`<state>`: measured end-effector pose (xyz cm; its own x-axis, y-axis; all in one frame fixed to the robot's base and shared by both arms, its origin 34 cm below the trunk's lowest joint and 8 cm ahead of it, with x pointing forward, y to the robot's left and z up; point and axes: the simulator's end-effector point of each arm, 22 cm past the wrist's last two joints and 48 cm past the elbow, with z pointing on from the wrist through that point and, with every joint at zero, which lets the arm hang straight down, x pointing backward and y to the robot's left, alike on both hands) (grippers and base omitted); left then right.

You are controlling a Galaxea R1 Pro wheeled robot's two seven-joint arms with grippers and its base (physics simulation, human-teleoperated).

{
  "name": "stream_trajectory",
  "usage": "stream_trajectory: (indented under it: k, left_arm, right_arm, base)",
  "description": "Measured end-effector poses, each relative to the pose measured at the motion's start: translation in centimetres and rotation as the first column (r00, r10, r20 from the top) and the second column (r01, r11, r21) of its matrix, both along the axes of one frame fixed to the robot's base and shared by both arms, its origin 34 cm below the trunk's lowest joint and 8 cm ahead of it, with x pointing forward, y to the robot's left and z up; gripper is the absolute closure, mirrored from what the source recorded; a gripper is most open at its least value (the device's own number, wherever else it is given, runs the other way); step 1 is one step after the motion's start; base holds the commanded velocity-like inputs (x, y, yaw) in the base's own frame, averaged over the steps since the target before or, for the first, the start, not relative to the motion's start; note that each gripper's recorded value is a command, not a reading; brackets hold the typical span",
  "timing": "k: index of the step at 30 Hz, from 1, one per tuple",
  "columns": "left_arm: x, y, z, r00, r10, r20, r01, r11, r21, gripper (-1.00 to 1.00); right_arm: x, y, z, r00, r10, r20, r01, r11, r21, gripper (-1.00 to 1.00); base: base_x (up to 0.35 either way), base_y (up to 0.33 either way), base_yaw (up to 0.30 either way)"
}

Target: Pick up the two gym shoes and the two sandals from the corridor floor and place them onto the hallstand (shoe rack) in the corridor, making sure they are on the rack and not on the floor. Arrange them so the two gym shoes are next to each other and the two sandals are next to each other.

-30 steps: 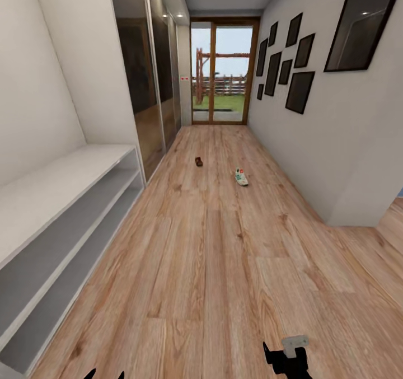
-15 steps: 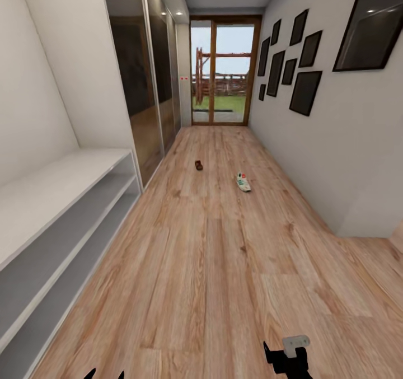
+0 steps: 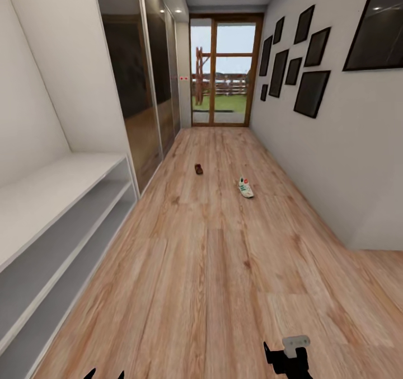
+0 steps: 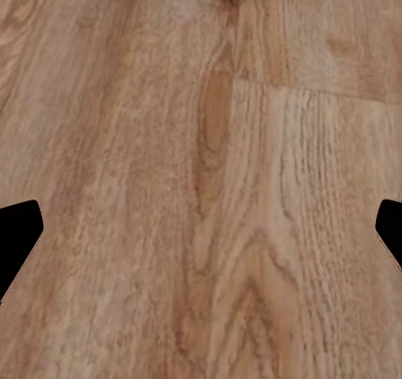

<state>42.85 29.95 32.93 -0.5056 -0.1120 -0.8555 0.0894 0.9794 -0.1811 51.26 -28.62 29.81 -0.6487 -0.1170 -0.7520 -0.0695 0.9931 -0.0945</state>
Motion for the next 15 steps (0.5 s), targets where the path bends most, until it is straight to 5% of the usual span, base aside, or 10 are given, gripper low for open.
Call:
stream_trajectory:
  k: [15]
  left_arm:
    - [0.00,0.06,0.01,1.000,0.001,0.000,-0.001,1.000,0.000,-1.00]
  right_arm:
    - [-0.01,-0.06,-0.01,1.000,-0.002,0.000,0.002,1.000,0.000,-1.00]
  base:
    - [0.338,0.000,0.000]
